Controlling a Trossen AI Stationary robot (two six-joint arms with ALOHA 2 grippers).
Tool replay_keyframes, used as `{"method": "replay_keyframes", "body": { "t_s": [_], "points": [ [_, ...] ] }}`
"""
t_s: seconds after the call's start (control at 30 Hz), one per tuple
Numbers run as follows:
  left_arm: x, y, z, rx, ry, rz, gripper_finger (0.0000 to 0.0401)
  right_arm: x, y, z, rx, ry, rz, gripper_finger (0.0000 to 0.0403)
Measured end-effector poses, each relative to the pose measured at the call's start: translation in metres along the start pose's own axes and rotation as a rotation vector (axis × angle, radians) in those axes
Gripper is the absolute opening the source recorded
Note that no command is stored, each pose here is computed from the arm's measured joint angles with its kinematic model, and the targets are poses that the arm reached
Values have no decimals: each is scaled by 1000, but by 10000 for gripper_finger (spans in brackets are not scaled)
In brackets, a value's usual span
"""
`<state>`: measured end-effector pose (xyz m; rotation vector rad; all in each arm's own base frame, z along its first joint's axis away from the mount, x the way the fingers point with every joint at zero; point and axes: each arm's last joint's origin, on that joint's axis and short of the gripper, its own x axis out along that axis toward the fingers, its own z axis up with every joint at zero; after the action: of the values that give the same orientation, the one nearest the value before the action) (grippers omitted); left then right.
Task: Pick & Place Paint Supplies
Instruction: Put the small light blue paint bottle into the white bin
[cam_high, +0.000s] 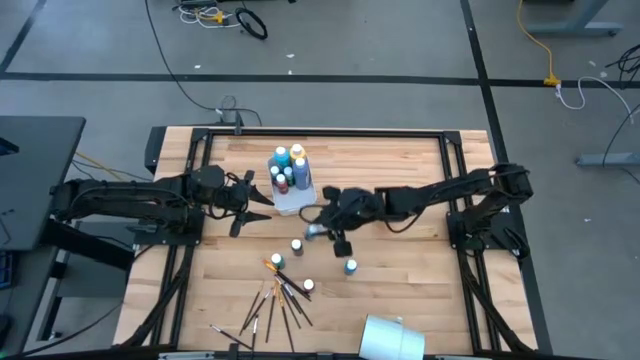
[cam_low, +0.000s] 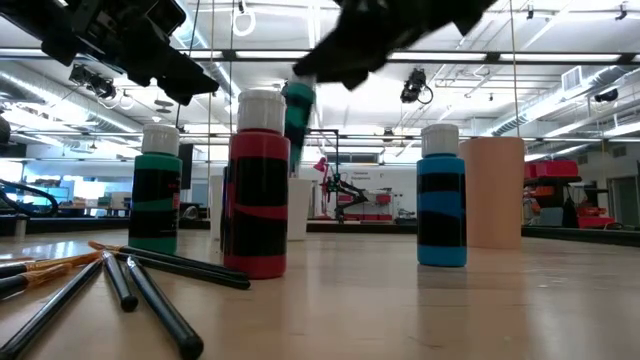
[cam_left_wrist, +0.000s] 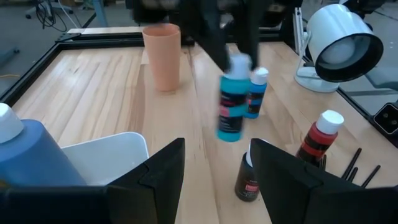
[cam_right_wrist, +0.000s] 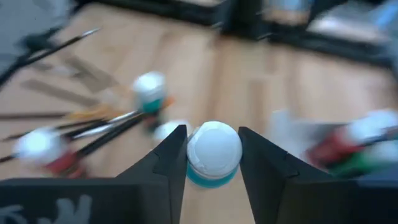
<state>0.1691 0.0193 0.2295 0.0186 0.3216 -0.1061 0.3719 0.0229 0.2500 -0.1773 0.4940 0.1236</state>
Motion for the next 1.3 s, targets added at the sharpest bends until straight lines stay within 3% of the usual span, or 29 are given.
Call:
{"method": "replay_keyframes", "body": {
  "t_s": [0.23, 0.57, 0.9, 1.3],
  "points": [
    [0, 0, 1, 8, -14, 1, 191, -8, -47, 23, -27, -50, -182, 122],
    [0, 0, 1, 11, -13, 2, 191, -2, -91, -12, 143, 23, -269, 119],
    [0, 0, 2, 11, -17, 2, 191, 24, -108, -44, 203, 91, -290, 122],
    [0, 0, 1, 11, -13, 2, 191, 49, -110, -70, 237, 152, -294, 124]
  ]
}}
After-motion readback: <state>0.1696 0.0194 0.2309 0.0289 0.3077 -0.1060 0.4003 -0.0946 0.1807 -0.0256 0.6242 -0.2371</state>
